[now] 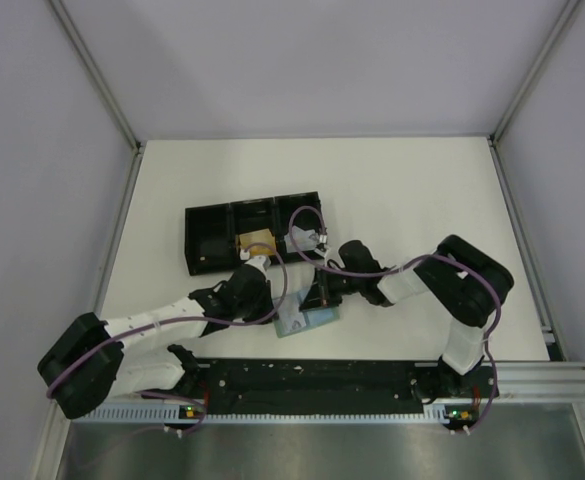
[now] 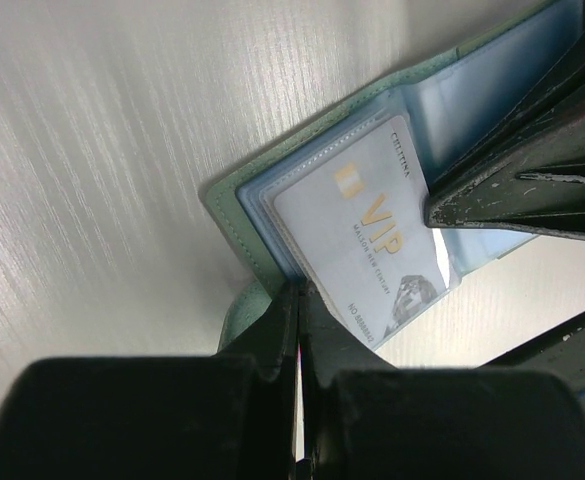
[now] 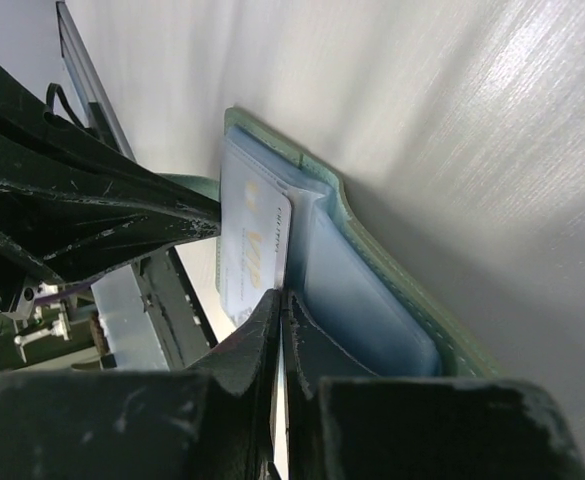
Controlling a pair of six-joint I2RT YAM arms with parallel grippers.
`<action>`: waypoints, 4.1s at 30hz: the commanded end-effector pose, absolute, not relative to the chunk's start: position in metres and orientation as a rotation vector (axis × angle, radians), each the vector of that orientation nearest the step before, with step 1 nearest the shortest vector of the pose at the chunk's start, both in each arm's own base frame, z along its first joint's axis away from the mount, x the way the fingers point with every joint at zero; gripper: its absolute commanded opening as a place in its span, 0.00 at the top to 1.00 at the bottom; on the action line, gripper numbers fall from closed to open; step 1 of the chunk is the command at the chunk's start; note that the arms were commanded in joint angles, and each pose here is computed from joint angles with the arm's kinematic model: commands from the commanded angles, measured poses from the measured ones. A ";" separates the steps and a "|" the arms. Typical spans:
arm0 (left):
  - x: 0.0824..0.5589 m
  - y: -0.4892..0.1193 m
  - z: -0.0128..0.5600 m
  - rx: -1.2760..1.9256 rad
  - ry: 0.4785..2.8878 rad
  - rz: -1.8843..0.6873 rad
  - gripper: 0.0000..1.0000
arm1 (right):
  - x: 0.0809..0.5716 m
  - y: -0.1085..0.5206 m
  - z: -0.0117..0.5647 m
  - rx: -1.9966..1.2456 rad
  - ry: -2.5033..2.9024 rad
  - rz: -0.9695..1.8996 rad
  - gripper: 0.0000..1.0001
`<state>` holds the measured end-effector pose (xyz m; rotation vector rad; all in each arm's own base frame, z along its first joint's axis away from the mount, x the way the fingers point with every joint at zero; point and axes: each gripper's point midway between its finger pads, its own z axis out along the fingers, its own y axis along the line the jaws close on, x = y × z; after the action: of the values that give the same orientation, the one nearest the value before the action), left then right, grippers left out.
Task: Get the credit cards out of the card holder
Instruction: Remove the credit card from the card holder.
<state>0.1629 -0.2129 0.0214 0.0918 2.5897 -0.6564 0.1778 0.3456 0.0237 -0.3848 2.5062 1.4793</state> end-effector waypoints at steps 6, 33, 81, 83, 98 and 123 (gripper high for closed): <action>0.160 -0.196 0.009 0.086 2.630 -0.510 1.00 | 0.192 0.332 0.035 -0.442 2.438 1.404 1.00; 0.187 -0.250 0.064 0.066 2.423 -0.846 1.00 | 0.195 0.336 0.039 -0.461 2.436 1.407 1.00; 0.174 -0.245 0.053 0.039 2.423 -0.896 0.95 | 0.202 0.325 0.046 -0.368 2.383 1.539 1.00; 0.179 -0.254 0.071 0.038 2.355 -0.965 0.90 | 0.202 0.326 0.045 -0.362 2.387 1.548 1.00; 0.189 -0.268 0.046 0.041 2.437 -0.928 0.99 | 0.199 0.331 0.046 -0.360 2.382 1.579 1.00; 0.169 -0.240 0.008 0.029 2.600 -0.761 1.00 | 0.201 0.321 0.041 -0.321 2.395 1.560 0.92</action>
<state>0.1825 -0.2623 0.0296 0.0237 2.5233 -0.8731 0.1976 0.3192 0.0284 -0.2863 2.4651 1.5112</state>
